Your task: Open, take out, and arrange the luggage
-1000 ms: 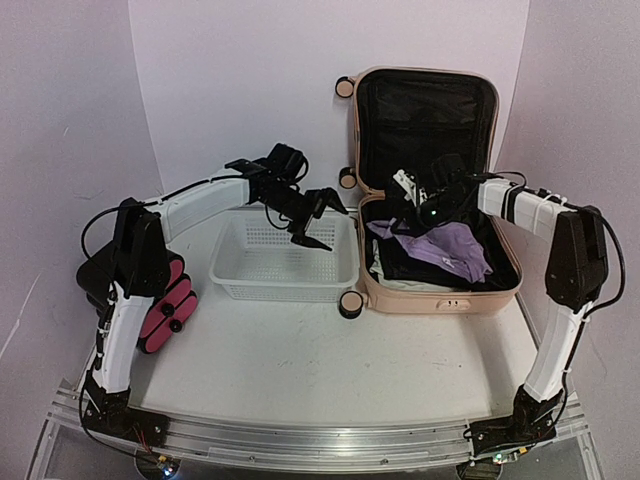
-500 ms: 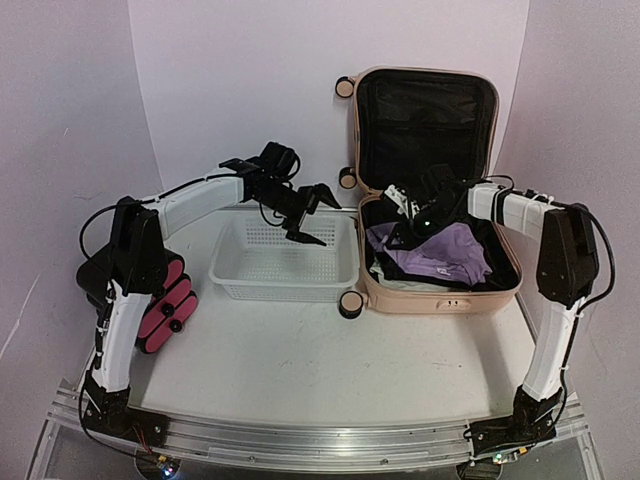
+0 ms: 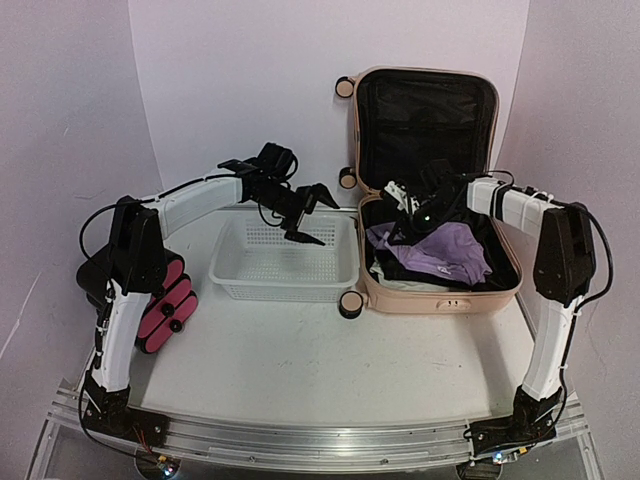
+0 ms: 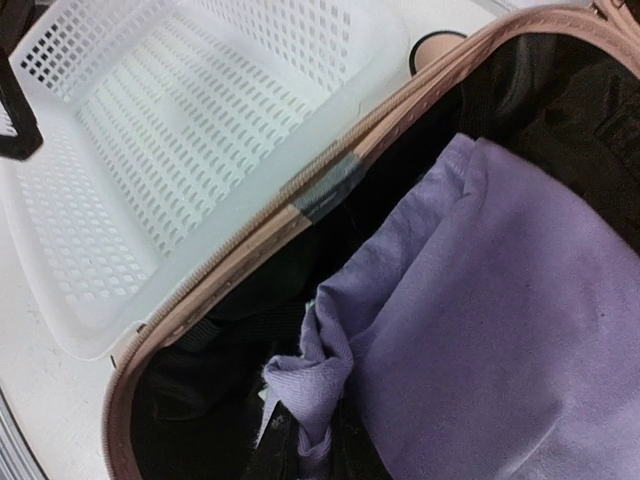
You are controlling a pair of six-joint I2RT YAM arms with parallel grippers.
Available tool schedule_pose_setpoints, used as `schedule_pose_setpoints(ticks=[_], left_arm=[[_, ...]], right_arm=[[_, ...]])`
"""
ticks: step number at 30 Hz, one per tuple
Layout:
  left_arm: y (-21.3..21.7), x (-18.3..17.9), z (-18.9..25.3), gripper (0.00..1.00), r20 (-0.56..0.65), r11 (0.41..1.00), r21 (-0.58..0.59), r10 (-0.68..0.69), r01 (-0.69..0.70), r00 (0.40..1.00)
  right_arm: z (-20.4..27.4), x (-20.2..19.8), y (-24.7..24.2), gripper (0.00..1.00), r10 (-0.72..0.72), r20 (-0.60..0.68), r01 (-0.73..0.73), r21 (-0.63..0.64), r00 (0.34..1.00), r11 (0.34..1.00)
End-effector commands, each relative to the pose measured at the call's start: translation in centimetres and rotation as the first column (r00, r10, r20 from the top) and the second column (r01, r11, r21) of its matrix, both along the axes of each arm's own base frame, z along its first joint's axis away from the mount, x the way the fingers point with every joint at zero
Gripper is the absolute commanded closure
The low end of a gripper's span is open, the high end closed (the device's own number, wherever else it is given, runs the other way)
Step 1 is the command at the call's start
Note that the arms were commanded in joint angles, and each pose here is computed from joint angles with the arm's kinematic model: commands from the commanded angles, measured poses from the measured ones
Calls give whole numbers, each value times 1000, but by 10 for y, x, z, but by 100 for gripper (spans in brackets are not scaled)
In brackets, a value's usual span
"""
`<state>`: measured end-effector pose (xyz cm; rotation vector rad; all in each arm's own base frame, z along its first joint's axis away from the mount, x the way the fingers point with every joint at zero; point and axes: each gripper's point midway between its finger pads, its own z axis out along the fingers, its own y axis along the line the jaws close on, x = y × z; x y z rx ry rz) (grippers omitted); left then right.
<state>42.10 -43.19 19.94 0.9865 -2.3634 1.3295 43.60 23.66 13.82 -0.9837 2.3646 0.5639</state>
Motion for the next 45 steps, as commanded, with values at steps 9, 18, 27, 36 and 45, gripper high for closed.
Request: schedule_pose_setpoints(ticks=[9, 18, 27, 36, 45], left_arm=[[-5, -4, 45, 7, 66, 996, -81, -19, 24, 998], [-16, -8, 47, 4, 54, 994, -103, -41, 46, 998], [-26, -10, 55, 3, 56, 991, -127, -45, 52, 997], [-53, -14, 54, 1, 38, 980, -186, -62, 68, 997], [-63, -11, 48, 1, 72, 982, -181, -35, 48, 997]], right_arm=[[119, 11, 22, 100, -87, 148, 47, 258, 985, 965], [165, 16, 23, 100, -166, 207, 88, 339, 964, 937], [195, 3, 43, 100, -133, 214, 24, 445, 968, 895], [186, -33, 76, 100, 3, 187, -93, 474, 982, 876], [166, -65, 90, 100, 95, 170, -163, 453, 981, 876]])
